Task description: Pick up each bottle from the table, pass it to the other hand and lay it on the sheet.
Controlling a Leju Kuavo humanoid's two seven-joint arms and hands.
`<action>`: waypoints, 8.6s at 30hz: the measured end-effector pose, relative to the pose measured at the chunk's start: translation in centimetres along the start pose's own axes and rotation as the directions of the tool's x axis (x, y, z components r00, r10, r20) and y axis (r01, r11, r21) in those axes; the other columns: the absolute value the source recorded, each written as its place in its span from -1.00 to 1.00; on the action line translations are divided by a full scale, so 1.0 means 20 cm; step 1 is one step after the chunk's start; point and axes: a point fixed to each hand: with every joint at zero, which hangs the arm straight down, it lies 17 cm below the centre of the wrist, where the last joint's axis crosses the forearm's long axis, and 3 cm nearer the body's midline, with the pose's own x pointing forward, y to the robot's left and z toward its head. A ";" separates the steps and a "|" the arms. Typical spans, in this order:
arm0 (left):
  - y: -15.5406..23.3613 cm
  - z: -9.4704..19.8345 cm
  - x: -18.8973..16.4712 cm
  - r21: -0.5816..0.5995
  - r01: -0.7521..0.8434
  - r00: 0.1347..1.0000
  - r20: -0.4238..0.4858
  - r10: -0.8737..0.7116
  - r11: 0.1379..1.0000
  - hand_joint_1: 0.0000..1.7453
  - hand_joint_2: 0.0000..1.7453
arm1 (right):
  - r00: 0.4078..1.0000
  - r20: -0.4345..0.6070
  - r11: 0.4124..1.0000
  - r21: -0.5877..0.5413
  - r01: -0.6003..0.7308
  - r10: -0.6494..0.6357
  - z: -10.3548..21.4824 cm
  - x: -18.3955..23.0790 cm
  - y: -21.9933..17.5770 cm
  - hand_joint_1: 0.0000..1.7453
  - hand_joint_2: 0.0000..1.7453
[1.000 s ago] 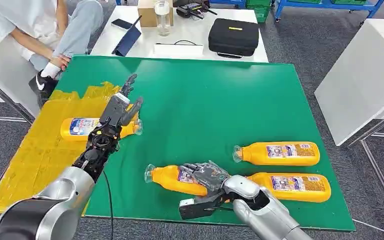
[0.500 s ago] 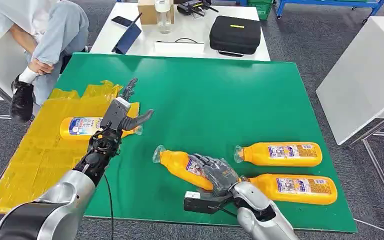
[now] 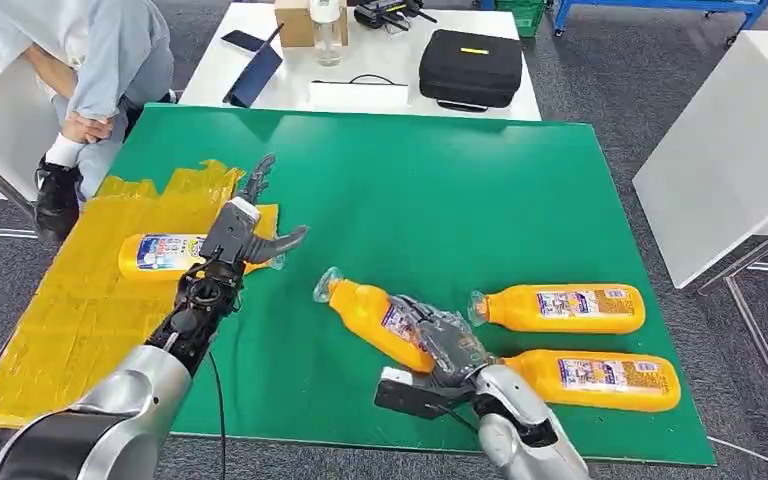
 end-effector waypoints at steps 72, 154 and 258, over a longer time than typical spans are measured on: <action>-0.65 0.12 0.69 -0.489 -0.434 0.870 -0.010 0.493 0.756 -1.00 1.00 | 0.886 0.244 0.672 -0.581 0.459 -0.394 -0.06 -0.06 -0.72 1.00 1.00; -0.77 0.13 0.73 -0.516 -0.507 0.822 -0.048 0.567 0.691 1.00 1.00 | 0.936 0.291 0.855 -0.414 0.311 -0.200 -0.25 0.37 -0.34 1.00 1.00; 0.22 0.06 -0.27 -0.096 0.325 0.934 -0.123 -0.335 0.941 -1.00 1.00 | 0.996 -0.005 0.760 -0.646 -0.068 0.085 0.23 -0.07 -1.11 -1.00 1.00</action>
